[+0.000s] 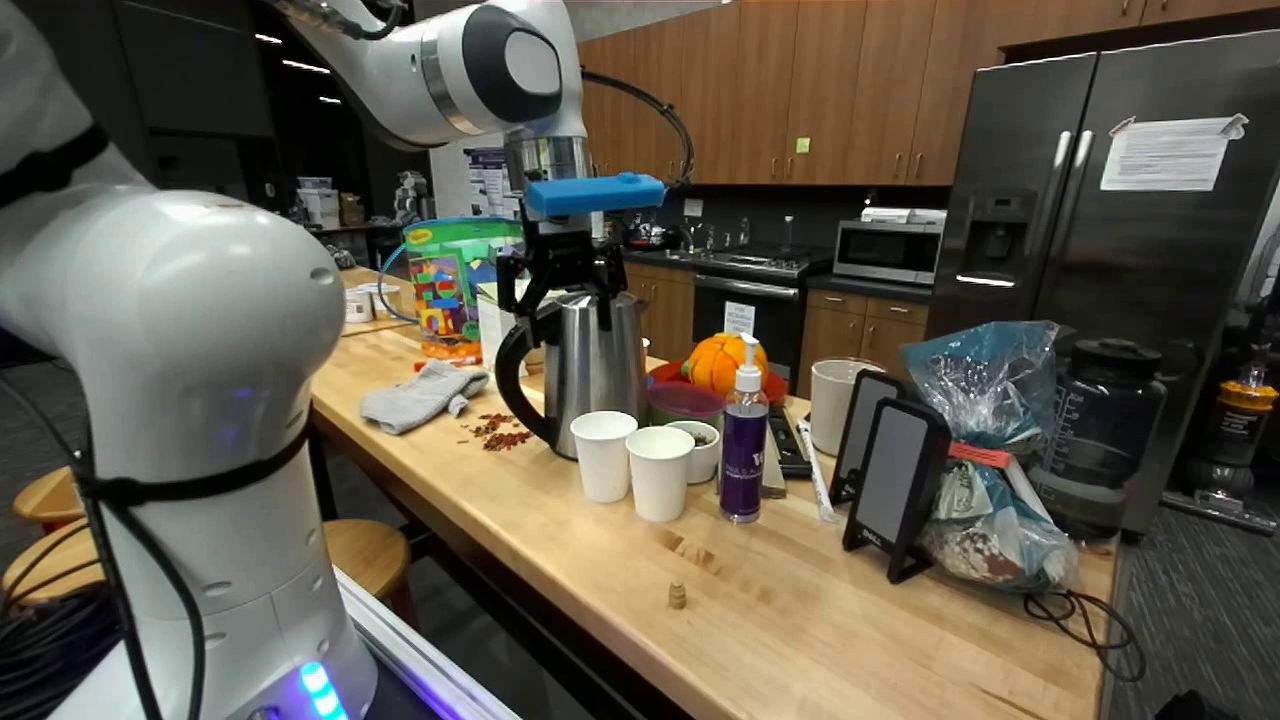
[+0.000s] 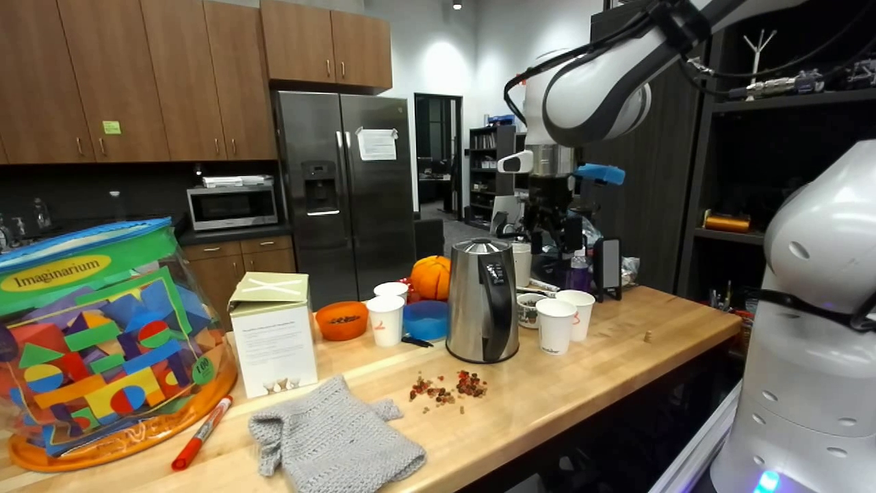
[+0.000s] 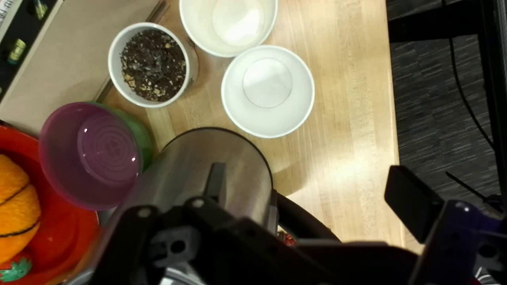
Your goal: Move the orange bowl backwards then move the kettle to the left.
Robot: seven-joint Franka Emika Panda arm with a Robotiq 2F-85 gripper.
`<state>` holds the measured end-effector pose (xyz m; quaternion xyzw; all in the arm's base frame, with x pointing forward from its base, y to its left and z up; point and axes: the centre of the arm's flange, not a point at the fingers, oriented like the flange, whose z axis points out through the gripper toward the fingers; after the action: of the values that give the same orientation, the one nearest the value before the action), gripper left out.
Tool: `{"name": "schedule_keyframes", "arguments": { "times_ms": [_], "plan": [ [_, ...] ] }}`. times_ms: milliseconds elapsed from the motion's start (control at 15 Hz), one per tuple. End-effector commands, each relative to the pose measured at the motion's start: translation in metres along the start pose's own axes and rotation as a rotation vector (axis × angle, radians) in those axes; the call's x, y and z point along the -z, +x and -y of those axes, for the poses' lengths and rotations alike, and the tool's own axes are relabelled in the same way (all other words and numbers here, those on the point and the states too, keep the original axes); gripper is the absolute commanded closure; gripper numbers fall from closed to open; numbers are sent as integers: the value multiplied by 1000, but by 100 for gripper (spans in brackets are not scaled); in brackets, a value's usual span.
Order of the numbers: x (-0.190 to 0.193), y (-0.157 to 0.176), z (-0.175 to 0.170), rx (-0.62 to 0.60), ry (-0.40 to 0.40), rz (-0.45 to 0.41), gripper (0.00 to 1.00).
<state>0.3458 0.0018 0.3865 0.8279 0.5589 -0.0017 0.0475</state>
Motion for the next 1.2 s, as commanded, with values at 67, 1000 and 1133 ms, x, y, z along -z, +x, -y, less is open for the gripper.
{"name": "schedule_keyframes", "arguments": {
  "times_ms": [67, 1000, 1133],
  "plan": [
    [-9, -9, 14, -16, 22, 31, 0],
    [-75, -7, 1, -79, 72, 109, 0],
    [-74, -11, -5, -110, 42, 107, 0]
  ]
}}
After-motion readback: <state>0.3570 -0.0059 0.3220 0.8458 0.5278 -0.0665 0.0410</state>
